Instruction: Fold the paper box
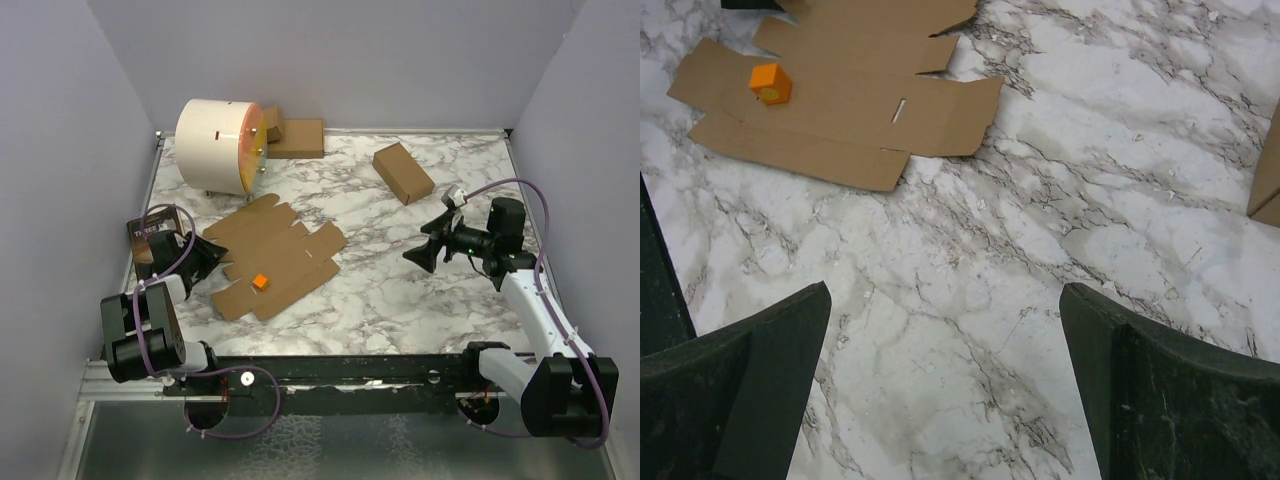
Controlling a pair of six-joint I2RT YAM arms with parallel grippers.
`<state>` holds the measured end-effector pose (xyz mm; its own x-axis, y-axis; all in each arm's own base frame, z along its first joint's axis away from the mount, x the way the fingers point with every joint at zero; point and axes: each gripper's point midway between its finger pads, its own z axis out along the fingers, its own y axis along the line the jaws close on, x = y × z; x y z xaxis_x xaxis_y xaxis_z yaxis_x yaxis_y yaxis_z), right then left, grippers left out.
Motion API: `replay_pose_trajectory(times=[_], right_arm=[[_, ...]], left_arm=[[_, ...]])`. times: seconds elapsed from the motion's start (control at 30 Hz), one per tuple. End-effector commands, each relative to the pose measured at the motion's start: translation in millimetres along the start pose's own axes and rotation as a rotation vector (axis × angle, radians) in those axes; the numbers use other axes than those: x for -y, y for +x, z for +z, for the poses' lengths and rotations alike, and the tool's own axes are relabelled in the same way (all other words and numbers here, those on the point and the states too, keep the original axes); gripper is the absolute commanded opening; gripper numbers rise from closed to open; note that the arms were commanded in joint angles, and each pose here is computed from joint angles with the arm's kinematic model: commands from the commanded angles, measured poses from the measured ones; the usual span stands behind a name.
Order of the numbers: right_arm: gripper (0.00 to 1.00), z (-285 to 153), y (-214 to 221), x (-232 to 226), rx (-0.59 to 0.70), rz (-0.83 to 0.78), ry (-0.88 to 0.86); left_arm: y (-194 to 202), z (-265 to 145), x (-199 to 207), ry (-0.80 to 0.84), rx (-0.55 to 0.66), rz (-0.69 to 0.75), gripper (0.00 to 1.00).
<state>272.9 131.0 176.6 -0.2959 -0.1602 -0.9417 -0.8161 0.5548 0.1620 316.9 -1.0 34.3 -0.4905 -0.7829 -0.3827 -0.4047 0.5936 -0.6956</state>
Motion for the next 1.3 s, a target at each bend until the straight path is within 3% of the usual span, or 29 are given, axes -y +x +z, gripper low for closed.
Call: replay_pose_trajectory(times=[0.0,0.17,0.4,0.57,0.93,1.27], right_arm=[[0.99,-2.2,-12.2,7.5,0.019,-0.044,0.028],[0.99,-2.0,-11.8,7.3,0.018,-0.042,0.026],[0.99,-2.4,-12.3,8.0,0.017,-0.043,0.030],[0.99,-2.7,-13.4,8.5,0.018,-0.045,0.033],[0.99,-3.1,-13.1,9.7,0.016,-0.043,0.041],[0.99,-2.8,-11.7,8.7,0.015,-0.040,0.037]], left_arm=[[-11.9,3.2,14.7,0.100,0.061,0.003,0.40],[-11.4,7.2,14.4,0.116,0.065,0.001,0.27],[-11.0,5.7,19.7,0.155,0.079,0.016,0.00],[-2.2,-8.0,30.1,0.186,0.101,0.009,0.00],[22.8,-35.9,47.8,0.181,0.187,-0.175,0.00],[36.0,-20.5,64.1,0.125,0.214,-0.245,0.00]])
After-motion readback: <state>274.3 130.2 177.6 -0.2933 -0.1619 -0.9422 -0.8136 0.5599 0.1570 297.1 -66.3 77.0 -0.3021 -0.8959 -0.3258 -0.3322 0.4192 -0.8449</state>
